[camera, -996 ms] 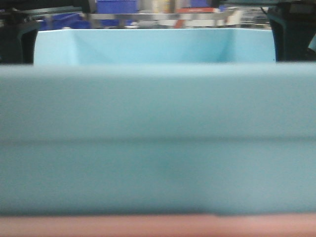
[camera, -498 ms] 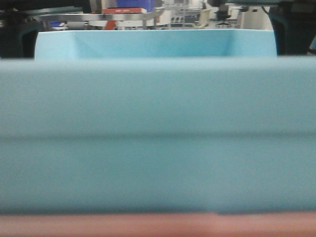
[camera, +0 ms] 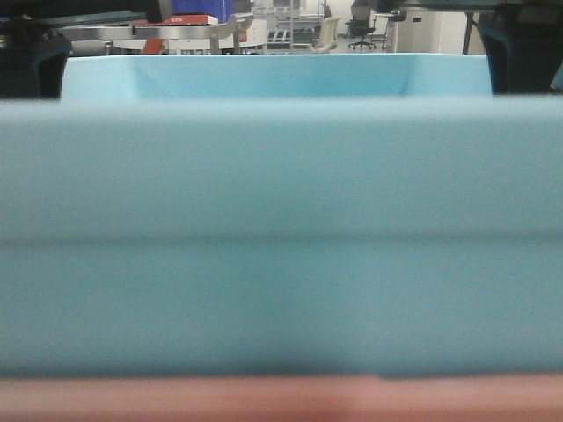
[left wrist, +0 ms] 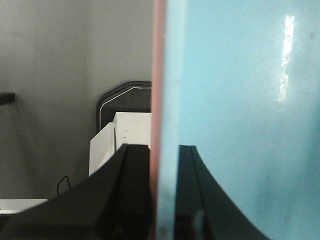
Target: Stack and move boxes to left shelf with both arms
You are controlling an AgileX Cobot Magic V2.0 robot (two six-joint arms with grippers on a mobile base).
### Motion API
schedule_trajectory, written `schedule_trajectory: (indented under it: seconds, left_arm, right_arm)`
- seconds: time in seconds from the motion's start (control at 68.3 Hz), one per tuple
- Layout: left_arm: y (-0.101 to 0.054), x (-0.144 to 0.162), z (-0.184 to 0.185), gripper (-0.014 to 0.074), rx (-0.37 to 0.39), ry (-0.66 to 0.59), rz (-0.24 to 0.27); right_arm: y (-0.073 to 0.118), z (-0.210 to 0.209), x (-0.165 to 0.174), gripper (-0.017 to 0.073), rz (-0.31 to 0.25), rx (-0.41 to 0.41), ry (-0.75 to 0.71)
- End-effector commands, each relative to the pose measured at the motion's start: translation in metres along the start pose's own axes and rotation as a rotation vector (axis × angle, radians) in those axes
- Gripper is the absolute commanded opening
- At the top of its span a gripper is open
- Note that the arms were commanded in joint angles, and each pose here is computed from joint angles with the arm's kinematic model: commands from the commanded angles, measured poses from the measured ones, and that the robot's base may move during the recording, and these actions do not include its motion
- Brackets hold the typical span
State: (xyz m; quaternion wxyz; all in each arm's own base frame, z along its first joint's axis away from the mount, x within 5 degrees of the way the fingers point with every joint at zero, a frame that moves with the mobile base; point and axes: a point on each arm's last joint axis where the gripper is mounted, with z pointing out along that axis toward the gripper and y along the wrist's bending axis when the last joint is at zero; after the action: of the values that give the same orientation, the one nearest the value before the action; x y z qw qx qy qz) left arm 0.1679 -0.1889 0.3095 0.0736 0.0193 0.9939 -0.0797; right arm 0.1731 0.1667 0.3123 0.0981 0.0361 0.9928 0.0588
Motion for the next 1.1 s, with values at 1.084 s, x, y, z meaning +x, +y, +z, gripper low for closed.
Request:
schedule_trajectory:
  seconds: [1.084]
  left_arm:
    - [0.0078,0.0081,-0.0181,-0.0012,-0.039,0.023,0.002]
  right_arm:
    - [-0.0062,-0.0167,0.0003,0.0066,-0.004,0.002,-0.038]
